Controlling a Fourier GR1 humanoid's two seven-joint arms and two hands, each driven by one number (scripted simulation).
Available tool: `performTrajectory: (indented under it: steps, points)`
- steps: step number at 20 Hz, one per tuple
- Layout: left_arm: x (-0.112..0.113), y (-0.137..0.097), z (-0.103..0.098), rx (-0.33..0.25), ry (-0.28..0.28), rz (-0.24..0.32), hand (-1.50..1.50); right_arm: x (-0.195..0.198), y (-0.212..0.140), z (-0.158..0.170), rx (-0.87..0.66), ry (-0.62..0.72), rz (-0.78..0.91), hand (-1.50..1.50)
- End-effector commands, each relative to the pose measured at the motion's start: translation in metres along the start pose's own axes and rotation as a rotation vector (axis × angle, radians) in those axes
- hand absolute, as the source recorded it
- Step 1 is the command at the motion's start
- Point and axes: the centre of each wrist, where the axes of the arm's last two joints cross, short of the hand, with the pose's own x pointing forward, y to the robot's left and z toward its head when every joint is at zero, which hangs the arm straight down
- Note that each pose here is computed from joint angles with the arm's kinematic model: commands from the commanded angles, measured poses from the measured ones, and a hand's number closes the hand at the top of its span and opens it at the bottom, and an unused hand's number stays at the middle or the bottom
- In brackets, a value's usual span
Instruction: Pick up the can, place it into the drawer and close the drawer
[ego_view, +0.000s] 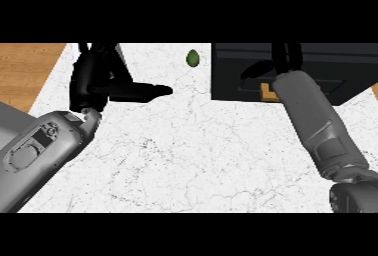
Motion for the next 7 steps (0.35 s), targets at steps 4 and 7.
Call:
performTrajectory:
  steps: [4, 7]
  points:
    - [-0.015, 0.003, 0.013, 0.031, 0.022, 0.002, -1.50, 0.042, 0.016, -0.011, -0.076, 0.100, -0.371, -1.50]
    - [-0.004, 0.012, 0.009, 0.022, -0.007, 0.006, -1.50, 0.028, -0.022, -0.034, -0.100, 0.063, -0.371, -1.50]
